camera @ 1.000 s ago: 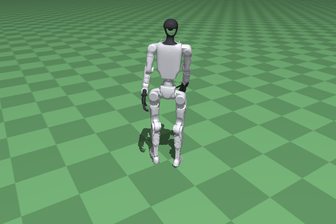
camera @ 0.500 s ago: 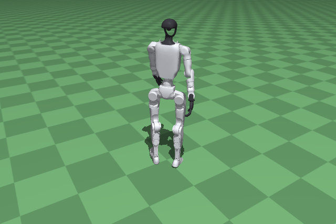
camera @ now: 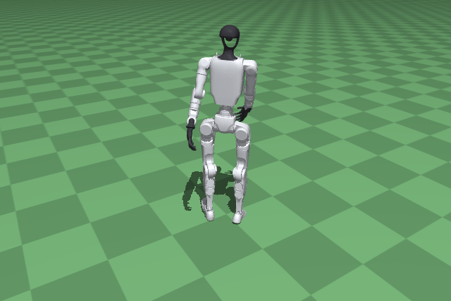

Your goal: In place motions

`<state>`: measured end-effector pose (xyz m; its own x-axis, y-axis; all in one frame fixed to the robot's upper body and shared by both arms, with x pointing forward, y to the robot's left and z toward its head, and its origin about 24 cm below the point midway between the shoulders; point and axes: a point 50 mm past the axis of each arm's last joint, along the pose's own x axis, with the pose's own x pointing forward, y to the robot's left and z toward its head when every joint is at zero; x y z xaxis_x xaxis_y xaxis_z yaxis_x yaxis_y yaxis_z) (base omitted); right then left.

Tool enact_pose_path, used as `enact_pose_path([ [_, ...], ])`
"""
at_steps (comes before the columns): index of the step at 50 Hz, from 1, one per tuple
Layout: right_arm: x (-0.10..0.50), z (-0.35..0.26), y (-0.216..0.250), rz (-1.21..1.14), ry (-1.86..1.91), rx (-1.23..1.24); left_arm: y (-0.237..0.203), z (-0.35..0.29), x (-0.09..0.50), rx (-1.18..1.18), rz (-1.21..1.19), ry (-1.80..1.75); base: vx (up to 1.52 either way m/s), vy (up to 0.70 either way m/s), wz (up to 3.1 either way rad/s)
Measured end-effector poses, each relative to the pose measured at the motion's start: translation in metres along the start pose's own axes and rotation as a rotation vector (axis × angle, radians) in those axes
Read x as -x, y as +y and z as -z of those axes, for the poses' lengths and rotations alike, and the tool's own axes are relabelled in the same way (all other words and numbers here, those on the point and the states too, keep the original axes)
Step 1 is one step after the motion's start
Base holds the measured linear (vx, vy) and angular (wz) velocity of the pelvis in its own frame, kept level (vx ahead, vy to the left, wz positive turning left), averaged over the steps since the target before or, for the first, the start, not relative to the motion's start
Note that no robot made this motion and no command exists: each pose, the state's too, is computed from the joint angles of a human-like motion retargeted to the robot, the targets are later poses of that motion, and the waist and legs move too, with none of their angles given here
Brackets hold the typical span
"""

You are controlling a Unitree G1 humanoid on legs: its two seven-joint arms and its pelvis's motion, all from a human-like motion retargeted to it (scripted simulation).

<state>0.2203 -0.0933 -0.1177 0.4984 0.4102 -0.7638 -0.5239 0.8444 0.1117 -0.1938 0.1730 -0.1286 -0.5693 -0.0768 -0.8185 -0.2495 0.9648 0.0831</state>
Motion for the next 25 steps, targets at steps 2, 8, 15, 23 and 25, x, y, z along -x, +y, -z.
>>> enact_pose_path([
  [2, -0.001, -0.023, -0.003, 0.007, -0.070, 0.067, 0.002, 0.013, -0.002, 0.034, -0.005, 0.037, 0.00, 0.00, 0.00],
  [8, 0.000, -0.022, -0.006, 0.034, -0.076, 0.168, -0.003, -0.017, 0.002, 0.068, 0.021, -0.073, 0.00, 0.00, 0.00],
  [15, 0.019, 0.081, 0.004, 0.028, 0.211, 0.060, -0.026, -0.130, 0.040, -0.051, 0.044, -0.364, 0.02, 0.00, 0.02],
  [23, 0.118, 0.239, 0.033, 0.023, 0.791, -0.217, -0.075, -0.267, 0.150, -0.362, 0.136, -0.822, 0.01, 0.00, 0.02],
  [25, 0.147, 0.265, 0.041, 0.039, 0.904, -0.236, -0.090, -0.291, 0.184, -0.403, 0.151, -0.957, 0.00, 0.00, 0.00],
])
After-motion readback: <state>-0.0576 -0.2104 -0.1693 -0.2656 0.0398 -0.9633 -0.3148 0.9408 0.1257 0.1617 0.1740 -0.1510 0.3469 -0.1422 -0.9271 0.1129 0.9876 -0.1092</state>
